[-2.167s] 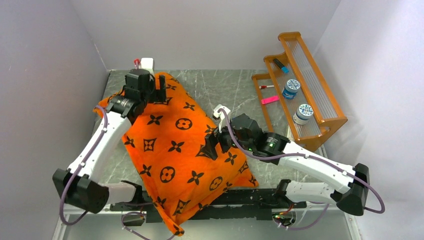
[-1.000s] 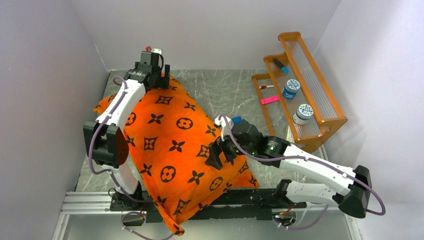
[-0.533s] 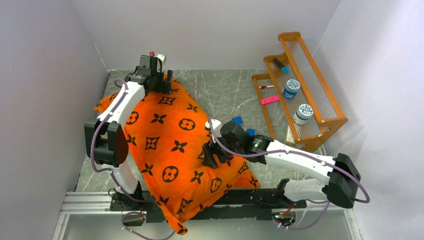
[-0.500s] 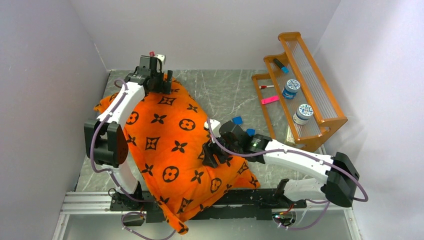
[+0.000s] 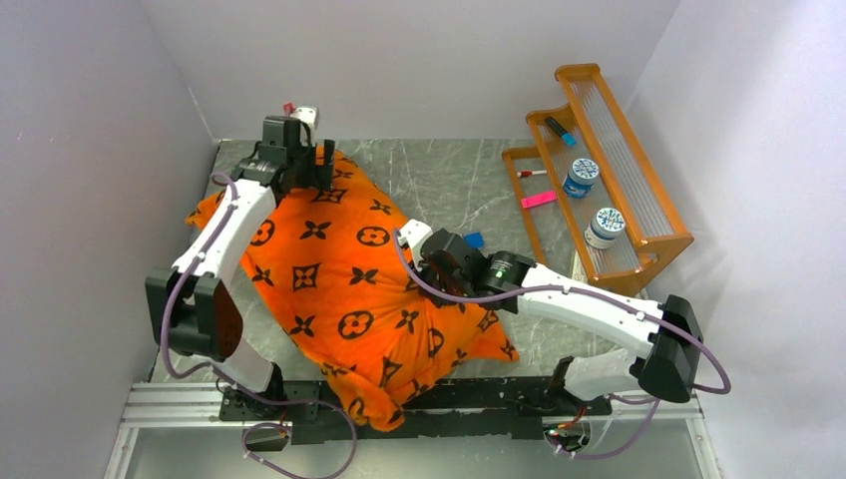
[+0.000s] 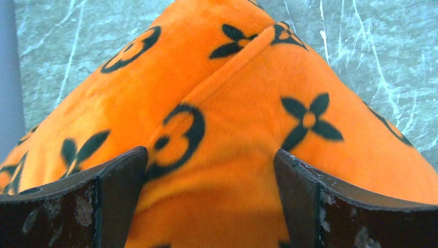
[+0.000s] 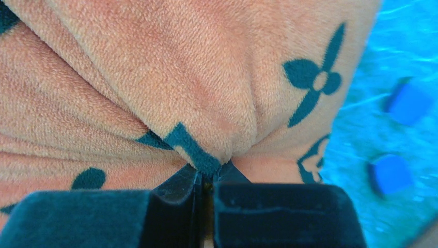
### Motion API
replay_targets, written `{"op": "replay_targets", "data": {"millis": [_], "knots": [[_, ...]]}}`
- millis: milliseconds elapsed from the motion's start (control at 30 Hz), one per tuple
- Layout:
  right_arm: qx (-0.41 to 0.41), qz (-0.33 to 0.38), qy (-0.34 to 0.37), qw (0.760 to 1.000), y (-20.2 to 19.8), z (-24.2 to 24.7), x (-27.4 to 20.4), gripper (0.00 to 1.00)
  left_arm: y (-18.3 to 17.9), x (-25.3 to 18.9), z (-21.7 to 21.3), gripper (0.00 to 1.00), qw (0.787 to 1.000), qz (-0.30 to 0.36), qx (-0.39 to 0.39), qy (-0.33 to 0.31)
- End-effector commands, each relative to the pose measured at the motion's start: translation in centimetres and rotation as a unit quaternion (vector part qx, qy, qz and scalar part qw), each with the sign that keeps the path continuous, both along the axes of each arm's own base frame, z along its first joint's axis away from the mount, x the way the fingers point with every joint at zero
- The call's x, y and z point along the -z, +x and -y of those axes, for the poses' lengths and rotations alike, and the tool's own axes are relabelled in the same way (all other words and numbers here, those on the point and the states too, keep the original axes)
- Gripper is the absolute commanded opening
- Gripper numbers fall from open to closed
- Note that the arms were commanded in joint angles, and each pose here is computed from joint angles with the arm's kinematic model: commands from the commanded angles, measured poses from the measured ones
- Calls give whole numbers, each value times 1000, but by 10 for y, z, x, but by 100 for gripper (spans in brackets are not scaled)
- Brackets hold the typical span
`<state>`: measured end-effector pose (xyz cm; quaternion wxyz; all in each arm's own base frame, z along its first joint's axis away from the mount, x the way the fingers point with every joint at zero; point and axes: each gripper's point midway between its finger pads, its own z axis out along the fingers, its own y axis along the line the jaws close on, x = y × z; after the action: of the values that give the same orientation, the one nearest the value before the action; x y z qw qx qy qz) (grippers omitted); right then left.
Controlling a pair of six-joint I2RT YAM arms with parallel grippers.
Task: Remove the pillowcase from the pillow
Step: Adjust the pillow at the center of the board.
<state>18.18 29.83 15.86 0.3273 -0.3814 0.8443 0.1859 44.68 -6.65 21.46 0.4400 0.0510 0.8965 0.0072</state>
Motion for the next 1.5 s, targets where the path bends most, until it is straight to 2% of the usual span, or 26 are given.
{"op": "replay_targets", "data": {"millis": [0,167,333,667,867,1000,1200,1367,1433,1467], "knots": [[125,193,-41,972,81,32,-65,0,-28,-33,-17,97,999,21,-21,-25],[111,240,-11,964,87,27,-98,0,-42,-68,-33,97,996,64,-48,-37],[81,234,10,969,76,26,-91,0,-38,-79,-38,97,995,63,-61,-56],[35,163,82,983,37,17,-52,0,0,-43,-41,97,995,2,-65,-77],[18,144,97,985,28,9,-37,0,21,-24,-33,97,995,-37,-47,-81],[15,145,99,984,27,9,-34,0,19,7,-33,97,993,-77,-45,-73],[13,142,95,985,26,8,-27,0,-3,66,-21,97,986,-136,-28,-97],[18,152,93,984,30,7,-32,0,-23,99,-9,82,977,-180,1,-119],[25,159,91,983,34,6,-37,0,-27,99,-7,73,976,-179,7,-123],[31,164,89,982,38,6,-40,0,-28,94,-8,66,978,-170,5,-123]]}}
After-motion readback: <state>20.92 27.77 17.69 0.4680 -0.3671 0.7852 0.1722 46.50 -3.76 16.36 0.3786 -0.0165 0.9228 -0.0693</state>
